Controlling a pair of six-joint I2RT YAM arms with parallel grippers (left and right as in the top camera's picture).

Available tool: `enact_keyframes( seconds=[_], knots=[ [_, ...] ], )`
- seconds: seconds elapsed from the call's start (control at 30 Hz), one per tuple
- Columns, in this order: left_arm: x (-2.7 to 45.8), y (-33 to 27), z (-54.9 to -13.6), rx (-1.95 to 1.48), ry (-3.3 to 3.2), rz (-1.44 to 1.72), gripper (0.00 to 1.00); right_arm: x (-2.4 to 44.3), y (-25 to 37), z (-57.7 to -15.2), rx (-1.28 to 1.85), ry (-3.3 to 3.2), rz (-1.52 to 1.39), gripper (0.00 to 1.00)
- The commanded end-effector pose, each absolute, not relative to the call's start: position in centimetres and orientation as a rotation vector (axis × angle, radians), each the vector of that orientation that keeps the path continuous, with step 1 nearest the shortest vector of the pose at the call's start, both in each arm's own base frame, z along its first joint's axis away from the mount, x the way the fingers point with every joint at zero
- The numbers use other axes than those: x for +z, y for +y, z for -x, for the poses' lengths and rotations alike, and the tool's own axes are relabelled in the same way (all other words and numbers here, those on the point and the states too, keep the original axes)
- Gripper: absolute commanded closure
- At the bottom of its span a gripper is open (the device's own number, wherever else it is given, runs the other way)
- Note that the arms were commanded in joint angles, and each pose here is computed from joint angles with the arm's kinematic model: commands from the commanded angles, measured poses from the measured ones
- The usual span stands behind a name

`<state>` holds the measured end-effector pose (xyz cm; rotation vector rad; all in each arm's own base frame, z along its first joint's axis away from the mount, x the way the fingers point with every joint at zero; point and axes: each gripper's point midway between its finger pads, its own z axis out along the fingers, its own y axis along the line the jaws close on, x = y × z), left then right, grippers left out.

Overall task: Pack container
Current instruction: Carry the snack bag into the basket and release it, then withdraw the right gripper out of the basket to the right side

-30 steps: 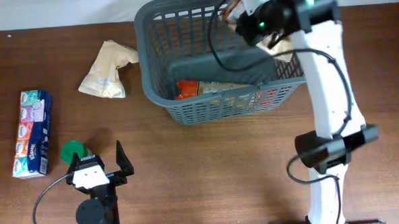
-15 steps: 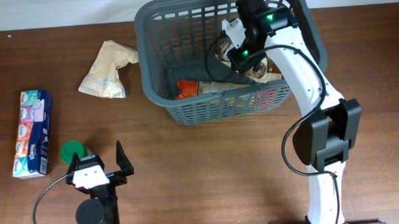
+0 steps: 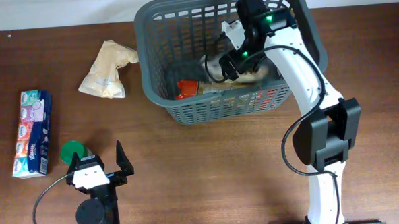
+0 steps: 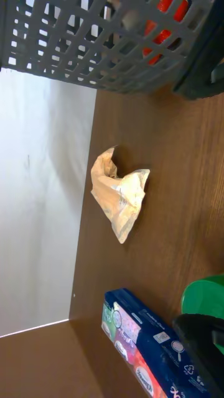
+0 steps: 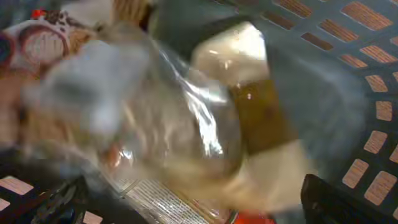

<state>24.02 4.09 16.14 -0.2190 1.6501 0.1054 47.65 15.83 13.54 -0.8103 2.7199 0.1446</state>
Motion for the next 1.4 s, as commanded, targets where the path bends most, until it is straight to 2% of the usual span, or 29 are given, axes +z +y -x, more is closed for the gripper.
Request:
enact_keyframes(
  seconds=[0.0, 0.27, 0.43, 0.57, 0.73, 0.93, 1.17, 1.37],
  knots=[
    [15.9, 4.4, -24.0, 0.110, 1.647, 0.239, 0.01, 15.9, 16.5, -48.2, 0.175, 2.657, 0.808, 0.00],
    [15.9, 4.4, -24.0, 0.110, 1.647, 0.239, 0.01, 20.3, 16.7, -48.8, 0.170, 2.575, 0.790, 0.01],
    [15.9, 4.4, -24.0, 0.110, 1.647, 0.239, 0.01, 25.7, 16.5, -49.2, 0.152, 2.468, 0.748, 0.01],
    [15.9, 4.4, -24.0, 0.110, 1.647, 0.239, 0.01, 31.3, 13.3, -49.9, 0.048, 2.395, 0.491, 0.01],
    [15.9, 4.4, -24.0, 0.110, 1.647, 0.239, 0.01, 36.6, 5.8, -49.2, -0.084, 2.322, 0.081, 0.01],
    [15.9, 4.4, -24.0, 0.110, 1.647, 0.239, 0.01, 37.2, -5.2, -46.7, -0.225, 2.315, -0.404, 0.01],
    [15.9, 4.4, -24.0, 0.110, 1.647, 0.239, 0.01, 35.8, -14.2, -43.4, -0.302, 2.319, -0.746, 0.01],
    [15.9, 4.4, -24.0, 0.110, 1.647, 0.239, 0.01, 35.8, -18.9, -41.6, -0.335, 2.285, -0.874, 0.01]
  ],
)
